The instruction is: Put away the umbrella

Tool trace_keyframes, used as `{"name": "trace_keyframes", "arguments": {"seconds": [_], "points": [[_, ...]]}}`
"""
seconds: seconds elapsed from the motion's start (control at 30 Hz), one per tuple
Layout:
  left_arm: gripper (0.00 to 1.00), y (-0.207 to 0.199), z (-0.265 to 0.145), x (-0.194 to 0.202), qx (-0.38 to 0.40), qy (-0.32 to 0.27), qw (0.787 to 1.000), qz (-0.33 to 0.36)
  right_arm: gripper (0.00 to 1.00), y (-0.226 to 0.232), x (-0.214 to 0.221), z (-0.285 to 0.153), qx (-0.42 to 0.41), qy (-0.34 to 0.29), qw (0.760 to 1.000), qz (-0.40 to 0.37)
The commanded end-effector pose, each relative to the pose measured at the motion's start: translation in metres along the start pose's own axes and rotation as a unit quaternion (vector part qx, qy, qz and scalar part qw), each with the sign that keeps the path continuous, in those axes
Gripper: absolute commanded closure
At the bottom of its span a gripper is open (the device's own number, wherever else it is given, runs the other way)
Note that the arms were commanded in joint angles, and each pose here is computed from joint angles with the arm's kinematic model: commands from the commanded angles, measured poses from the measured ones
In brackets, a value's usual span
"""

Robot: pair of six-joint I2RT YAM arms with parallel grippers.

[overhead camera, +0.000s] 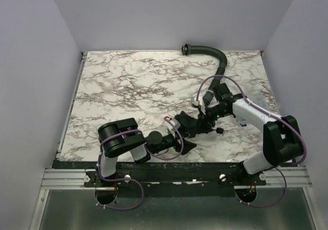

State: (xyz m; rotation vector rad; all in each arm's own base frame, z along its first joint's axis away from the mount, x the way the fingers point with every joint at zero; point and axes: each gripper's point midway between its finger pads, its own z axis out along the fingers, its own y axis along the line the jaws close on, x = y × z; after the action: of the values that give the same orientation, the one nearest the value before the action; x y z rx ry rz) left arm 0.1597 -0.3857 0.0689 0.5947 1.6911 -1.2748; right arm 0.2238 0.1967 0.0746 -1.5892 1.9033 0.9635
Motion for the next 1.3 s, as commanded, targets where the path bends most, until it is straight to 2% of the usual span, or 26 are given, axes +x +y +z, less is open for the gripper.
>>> {"name": "trace_keyframes", "arguments": {"seconds": [0.0, 0.13, 0.27, 0.3, 0.37, 0.57, 0.73, 0.93, 1.23, 1.27], "points": [[0.23, -0.01, 0.014, -0.033, 0.005, -0.068, 0.997, -0.038, 0.99, 0.008, -0.027, 0.004, -0.032, -0.05, 0.998, 0.003], [0.33, -0.01, 0.017, -0.034, 0.003, -0.071, 0.995, -0.064, 0.99, 0.006, -0.027, 0.005, -0.032, -0.049, 0.998, 0.009], [0.49, -0.014, 0.023, -0.026, 0.017, -0.058, 0.995, -0.073, 0.99, 0.005, -0.026, 0.006, -0.032, -0.048, 0.998, 0.015], [0.5, -0.013, 0.024, -0.024, 0.015, -0.055, 0.995, -0.077, 0.99, 0.004, -0.025, 0.007, -0.03, -0.046, 0.998, 0.015], [0.48, -0.011, 0.02, -0.021, 0.014, -0.05, 0.996, -0.075, 0.99, 0.002, -0.02, 0.008, -0.025, -0.036, 0.999, 0.019], [0.3, -0.004, -0.007, -0.013, -0.007, -0.037, 0.998, -0.044, 0.99, -0.002, 0.001, 0.017, -0.027, -0.01, 0.999, 0.025], [0.29, 0.003, -0.001, -0.008, -0.025, -0.038, 0.995, -0.091, 0.99, -0.003, -0.003, 0.019, -0.032, -0.015, 0.999, 0.031], [0.3, 0.004, 0.013, -0.019, -0.033, -0.063, 0.992, -0.104, 1.0, -0.002, -0.004, 0.02, -0.035, -0.018, 0.999, 0.036], [0.64, 0.013, 0.022, -0.004, -0.049, -0.046, 0.99, -0.125, 0.99, -0.001, -0.002, 0.022, -0.04, -0.016, 0.998, 0.043], [0.73, 0.013, 0.022, -0.002, -0.05, -0.043, 0.99, -0.125, 0.99, -0.001, -0.002, 0.022, -0.04, -0.015, 0.998, 0.044]]}}
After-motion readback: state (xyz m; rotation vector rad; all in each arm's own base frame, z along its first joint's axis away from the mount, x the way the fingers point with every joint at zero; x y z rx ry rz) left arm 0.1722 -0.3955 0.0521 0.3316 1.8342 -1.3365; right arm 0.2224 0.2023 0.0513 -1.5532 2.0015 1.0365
